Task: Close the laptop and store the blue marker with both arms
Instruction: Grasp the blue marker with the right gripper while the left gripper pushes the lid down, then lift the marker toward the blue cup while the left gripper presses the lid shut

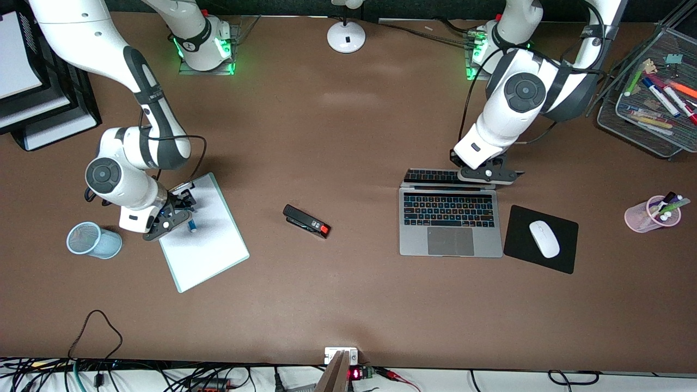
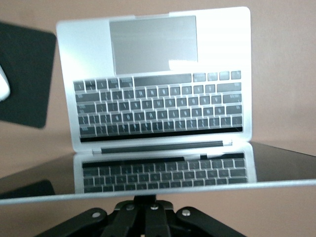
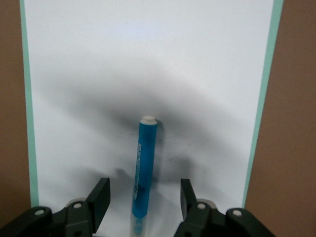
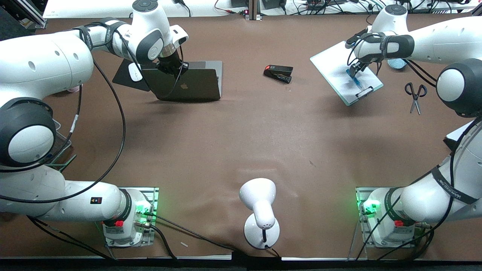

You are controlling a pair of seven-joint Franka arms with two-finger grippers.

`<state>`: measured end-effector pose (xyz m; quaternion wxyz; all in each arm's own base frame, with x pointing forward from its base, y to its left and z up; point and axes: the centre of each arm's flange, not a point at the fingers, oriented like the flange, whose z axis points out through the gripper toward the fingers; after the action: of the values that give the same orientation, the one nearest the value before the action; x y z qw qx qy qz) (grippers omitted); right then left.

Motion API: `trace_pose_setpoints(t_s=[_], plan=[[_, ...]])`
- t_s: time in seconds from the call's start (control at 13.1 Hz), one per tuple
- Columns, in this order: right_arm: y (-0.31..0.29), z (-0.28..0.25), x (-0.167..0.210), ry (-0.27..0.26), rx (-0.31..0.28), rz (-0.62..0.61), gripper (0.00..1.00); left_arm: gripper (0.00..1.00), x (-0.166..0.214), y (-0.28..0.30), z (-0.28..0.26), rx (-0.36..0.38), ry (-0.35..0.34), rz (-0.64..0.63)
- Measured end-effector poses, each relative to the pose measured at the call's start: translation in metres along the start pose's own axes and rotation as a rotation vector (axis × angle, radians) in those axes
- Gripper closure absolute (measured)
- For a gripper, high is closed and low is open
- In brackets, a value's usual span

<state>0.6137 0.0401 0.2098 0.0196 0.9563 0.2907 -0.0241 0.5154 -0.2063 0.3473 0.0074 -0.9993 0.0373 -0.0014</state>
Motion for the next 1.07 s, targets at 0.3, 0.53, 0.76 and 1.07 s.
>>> trace_pose_setpoints(t_s=[0.3,0.53,0.76,1.07], plan=[[-0.003,0.013,0.001,-0.004,0.002,-0.009,0.43,0.99,0.029,-0.005,0.011,-0.023,0.042,-0.003],[-0.004,0.015,0.002,-0.002,0.002,-0.013,0.52,0.99,0.050,-0.002,0.022,-0.038,0.052,0.004],[-0.004,0.014,0.004,0.004,-0.002,-0.017,0.56,0.99,0.075,-0.003,0.047,-0.029,0.059,0.031],[-0.005,0.018,0.005,0.009,-0.004,-0.018,0.58,0.99,0.104,-0.007,0.069,-0.014,0.072,0.053]])
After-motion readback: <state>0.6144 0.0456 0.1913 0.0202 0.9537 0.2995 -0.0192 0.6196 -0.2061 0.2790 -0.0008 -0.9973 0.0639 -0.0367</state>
